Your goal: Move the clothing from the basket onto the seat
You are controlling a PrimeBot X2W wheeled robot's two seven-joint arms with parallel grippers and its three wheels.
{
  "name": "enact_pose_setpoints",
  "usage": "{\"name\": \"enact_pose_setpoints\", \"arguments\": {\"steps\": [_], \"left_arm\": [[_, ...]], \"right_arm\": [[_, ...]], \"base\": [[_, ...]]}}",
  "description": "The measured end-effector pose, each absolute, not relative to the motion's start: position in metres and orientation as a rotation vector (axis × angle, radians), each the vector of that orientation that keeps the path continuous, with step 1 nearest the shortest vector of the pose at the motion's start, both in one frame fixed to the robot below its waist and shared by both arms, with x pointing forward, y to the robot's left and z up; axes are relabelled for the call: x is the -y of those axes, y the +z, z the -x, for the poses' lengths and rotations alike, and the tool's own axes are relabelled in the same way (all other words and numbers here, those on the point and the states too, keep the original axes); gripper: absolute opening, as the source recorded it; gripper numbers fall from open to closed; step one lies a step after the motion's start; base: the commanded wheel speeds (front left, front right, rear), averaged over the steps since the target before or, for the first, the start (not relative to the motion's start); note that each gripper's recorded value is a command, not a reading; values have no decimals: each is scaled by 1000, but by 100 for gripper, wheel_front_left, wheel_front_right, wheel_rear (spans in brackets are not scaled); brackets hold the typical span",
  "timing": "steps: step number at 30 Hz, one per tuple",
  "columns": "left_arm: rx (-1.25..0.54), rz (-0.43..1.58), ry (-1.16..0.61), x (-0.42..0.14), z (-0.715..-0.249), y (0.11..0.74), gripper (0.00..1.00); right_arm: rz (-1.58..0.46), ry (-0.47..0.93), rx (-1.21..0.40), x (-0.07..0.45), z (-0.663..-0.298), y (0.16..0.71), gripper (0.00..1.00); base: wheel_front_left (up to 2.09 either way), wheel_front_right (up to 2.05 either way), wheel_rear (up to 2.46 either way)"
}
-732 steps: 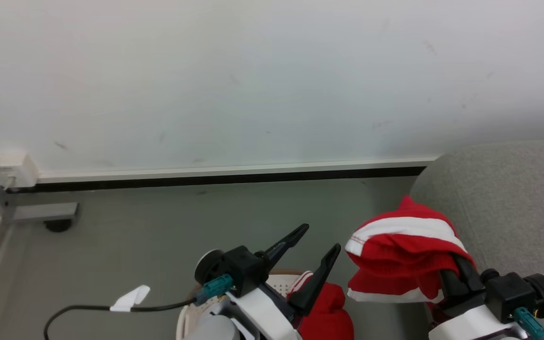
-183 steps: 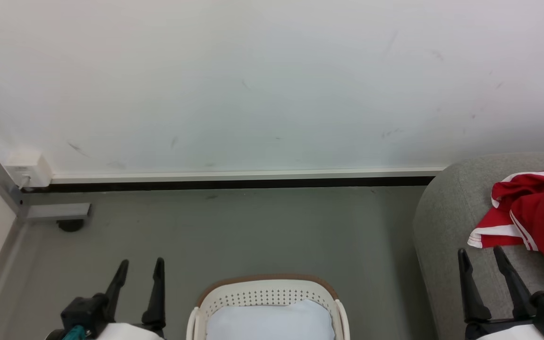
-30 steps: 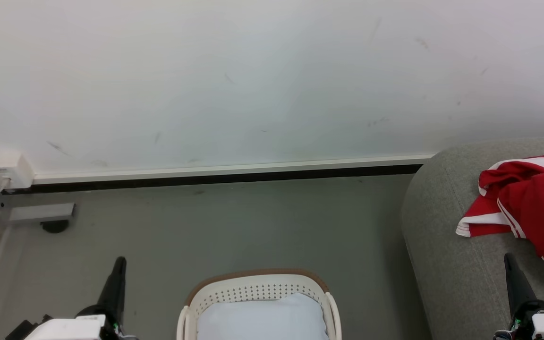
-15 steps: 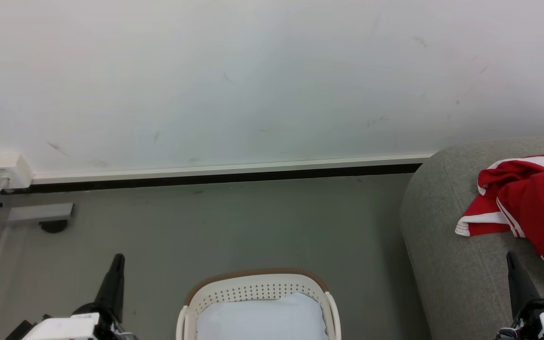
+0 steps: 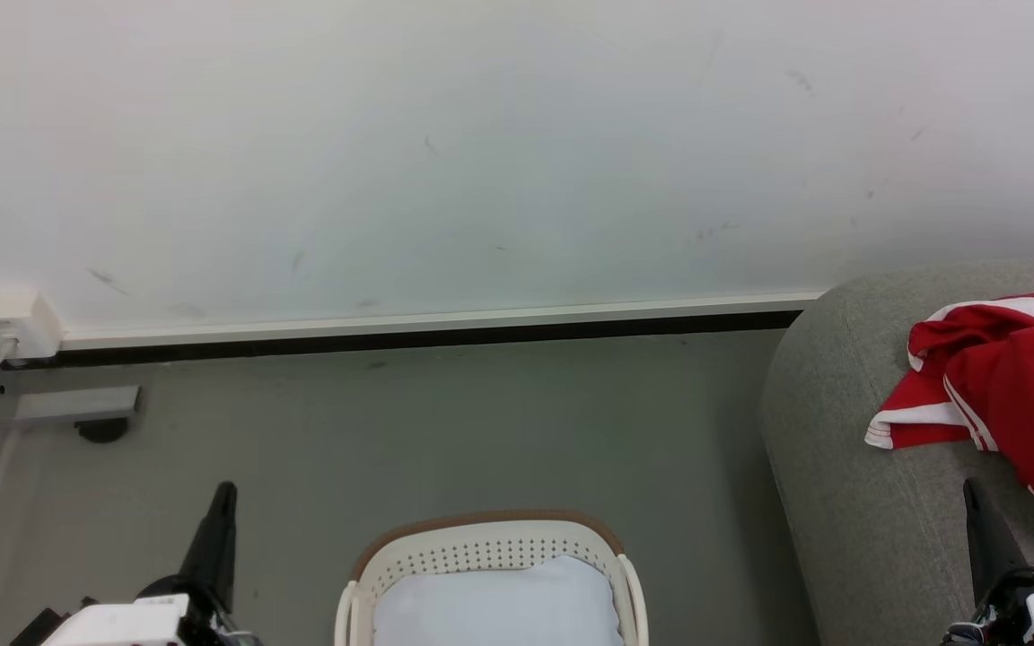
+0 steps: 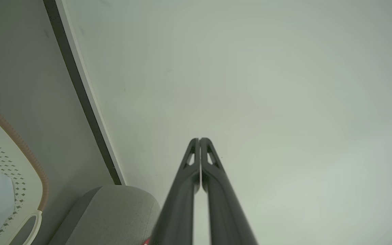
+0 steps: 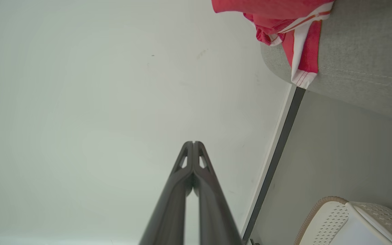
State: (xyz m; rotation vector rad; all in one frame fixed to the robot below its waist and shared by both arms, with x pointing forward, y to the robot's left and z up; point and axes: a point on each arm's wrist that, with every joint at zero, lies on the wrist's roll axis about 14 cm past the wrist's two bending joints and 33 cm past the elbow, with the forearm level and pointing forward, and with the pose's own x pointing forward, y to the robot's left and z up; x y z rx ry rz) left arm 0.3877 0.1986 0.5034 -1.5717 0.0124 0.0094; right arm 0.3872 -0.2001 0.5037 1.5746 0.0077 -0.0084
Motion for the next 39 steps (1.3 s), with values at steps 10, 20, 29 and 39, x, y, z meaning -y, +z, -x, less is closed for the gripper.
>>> {"name": "enact_pose_setpoints", "arguments": {"steps": [10,20,29,39], "left_arm": [[-12,1572,9,-199,-388,504,0],[-12,1572,9,-199,-388,503,0],[-12,1572,9,-199,-388,504,0],[-12,1572,9,-199,-388,504,0]], "right_arm": [[-1575,-9,-7,200,-387,504,0],[-1575,-7,-9,200,-387,504,0],[-1576,-8,-8,200,-387,504,0],[-1577,-7,-8,200,-387,504,0]], "base": [[0,0,0],[0,0,0],[0,0,0],[0,0,0]]}}
